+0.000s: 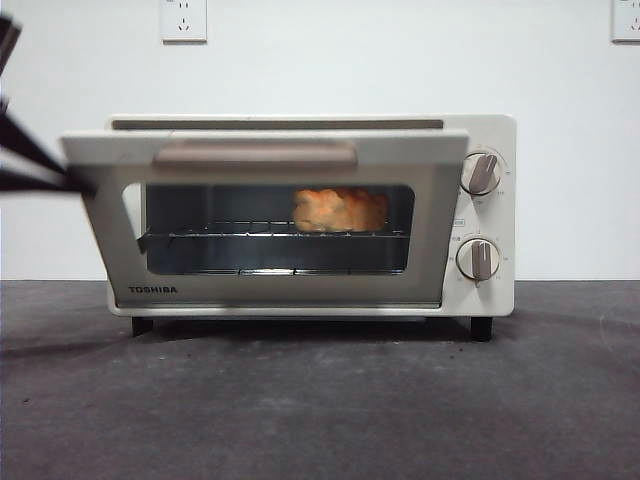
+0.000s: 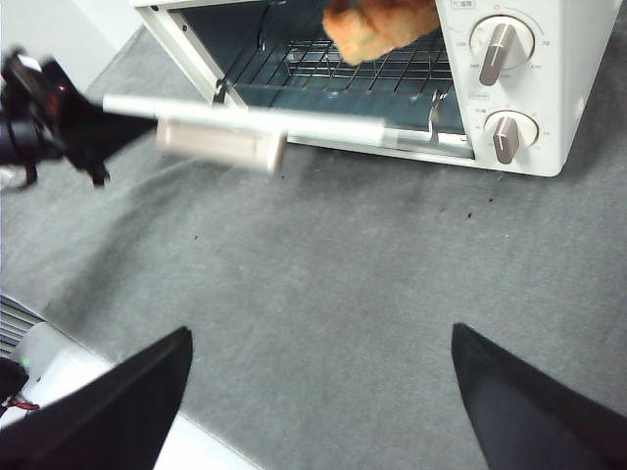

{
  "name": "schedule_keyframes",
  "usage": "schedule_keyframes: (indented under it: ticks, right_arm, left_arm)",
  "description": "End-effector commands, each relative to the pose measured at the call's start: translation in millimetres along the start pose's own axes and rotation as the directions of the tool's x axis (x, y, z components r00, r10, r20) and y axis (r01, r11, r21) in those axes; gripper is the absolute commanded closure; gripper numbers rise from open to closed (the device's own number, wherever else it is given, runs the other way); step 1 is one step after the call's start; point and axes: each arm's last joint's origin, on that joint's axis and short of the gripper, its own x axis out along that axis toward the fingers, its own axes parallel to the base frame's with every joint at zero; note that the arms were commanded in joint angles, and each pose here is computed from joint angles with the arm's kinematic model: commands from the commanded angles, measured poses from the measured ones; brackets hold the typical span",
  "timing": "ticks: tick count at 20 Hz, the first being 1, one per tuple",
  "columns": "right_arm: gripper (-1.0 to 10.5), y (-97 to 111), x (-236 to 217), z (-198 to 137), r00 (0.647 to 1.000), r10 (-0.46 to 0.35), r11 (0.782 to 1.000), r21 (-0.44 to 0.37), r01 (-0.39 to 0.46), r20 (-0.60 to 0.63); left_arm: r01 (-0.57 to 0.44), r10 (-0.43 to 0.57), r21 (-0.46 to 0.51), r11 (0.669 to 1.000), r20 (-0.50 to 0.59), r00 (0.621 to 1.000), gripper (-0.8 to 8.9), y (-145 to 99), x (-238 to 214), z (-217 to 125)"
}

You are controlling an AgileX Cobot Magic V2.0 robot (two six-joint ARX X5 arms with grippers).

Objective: The left arm flap open the oven, the right arm pick bread and place it into oven, the left arm flap close the oven

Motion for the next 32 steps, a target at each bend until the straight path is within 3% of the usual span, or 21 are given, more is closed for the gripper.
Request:
schedule_keyframes:
  ticks: [1, 9, 17, 22, 24, 27, 29, 32]
  right_arm:
    - [5.2, 1.8, -1.1, 2.3, 1.000, 0.014, 1.000, 0.005, -0.015, 0.014]
    - [5.2, 1.8, -1.1, 2.3, 1.000, 0.014, 1.000, 0.005, -0.015, 0.014]
    - [5.2, 1.9, -1.1, 2.4, 1.000, 0.015, 1.000, 0.002, -0.015, 0.015]
    - [5.2, 2.4, -2.3, 3.3, 1.000, 0.016, 0.999, -0.035, -0.016, 0.020]
    - [5.2, 3.3, -4.3, 4.7, 0.999, 0.018, 0.998, -0.053, -0.017, 0.027]
    - [5.2, 6.1, -10.2, 9.0, 0.998, 0.028, 0.994, -0.110, -0.022, 0.050]
    - [5.2, 8.2, -15.0, 12.4, 0.997, 0.035, 0.989, -0.148, -0.024, 0.070]
    - [5.2, 11.7, -23.3, 17.9, 0.994, 0.043, 0.981, -0.192, -0.023, 0.103]
  left_arm:
    - [0.014, -0.015, 0.039, 0.999, 0.042, 0.999, 8.05, -14.3, 0.4, 12.7]
    - [0.026, -0.035, 0.092, 0.995, 0.100, 0.994, 8.05, -36.6, 2.4, 35.4]
    - [0.142, -0.149, 0.216, 0.966, 0.020, 0.989, 8.04, -70.3, -2.6, 50.5]
    - [0.107, -0.090, 0.353, 0.929, -0.064, 0.994, 8.03, -98.9, -5.0, 48.3]
    - [0.061, -0.025, 0.437, 0.898, -0.087, 0.996, 8.03, -110.6, -5.6, 42.9]
    - [0.023, 0.065, 0.610, 0.792, -0.122, 0.990, 8.03, -134.8, -8.5, 28.5]
    - [0.042, 0.078, 0.690, 0.722, -0.142, 0.987, 8.04, -149.7, -13.0, 18.2]
    - [0.099, 0.044, 0.756, 0.647, -0.167, 0.985, 8.04, -168.9, -24.4, 3.5]
